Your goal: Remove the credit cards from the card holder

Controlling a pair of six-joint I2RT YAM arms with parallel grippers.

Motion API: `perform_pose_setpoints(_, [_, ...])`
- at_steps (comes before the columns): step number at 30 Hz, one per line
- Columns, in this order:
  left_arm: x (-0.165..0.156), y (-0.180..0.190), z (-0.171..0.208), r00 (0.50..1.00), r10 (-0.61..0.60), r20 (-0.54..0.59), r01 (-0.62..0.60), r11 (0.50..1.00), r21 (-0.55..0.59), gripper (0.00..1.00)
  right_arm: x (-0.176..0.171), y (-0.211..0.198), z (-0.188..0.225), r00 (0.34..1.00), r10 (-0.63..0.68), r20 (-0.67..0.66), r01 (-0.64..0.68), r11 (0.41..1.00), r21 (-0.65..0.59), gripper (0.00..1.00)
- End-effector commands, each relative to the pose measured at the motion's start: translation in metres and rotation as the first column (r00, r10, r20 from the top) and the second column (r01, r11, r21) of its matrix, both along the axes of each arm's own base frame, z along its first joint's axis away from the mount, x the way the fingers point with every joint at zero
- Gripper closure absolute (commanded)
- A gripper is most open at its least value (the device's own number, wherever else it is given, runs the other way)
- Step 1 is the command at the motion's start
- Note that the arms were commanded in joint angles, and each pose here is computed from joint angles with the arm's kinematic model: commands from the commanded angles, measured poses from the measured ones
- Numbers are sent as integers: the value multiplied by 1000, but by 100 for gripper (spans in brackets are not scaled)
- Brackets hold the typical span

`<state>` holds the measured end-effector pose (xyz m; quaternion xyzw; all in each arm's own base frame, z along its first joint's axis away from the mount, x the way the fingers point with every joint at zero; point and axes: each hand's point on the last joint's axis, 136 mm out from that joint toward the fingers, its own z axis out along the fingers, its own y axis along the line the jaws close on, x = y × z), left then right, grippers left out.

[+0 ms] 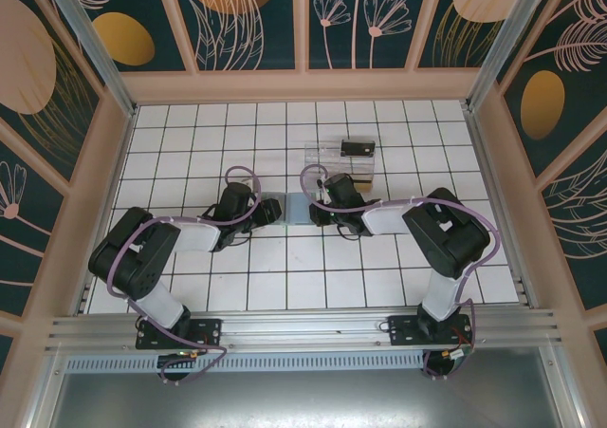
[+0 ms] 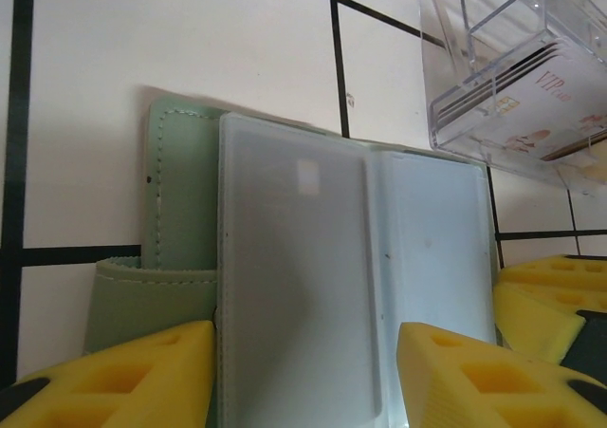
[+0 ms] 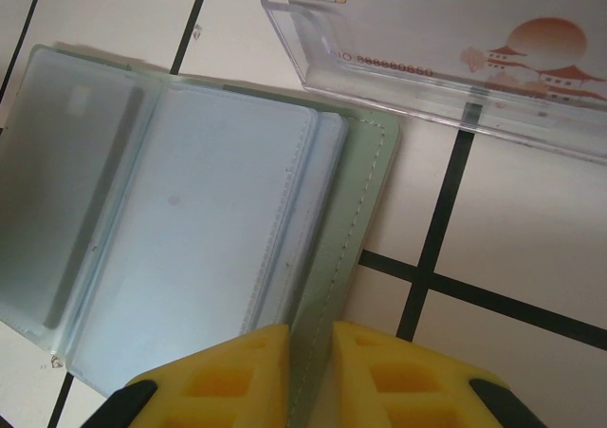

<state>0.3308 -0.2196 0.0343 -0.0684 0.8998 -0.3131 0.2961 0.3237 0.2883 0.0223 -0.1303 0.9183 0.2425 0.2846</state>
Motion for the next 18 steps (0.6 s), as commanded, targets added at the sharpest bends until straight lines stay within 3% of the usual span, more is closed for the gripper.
perform_pose_setpoints(1, [2,-8,2,999,-36,8,36,999,-26,46,2,8,-1,1000,3,-6,-3,1000,14,79])
perform_pose_setpoints(18, [0,-19,46,992,-79,100,90,990,-109,43,0,8,-2,1000,-1,-10,1,1000,13,78])
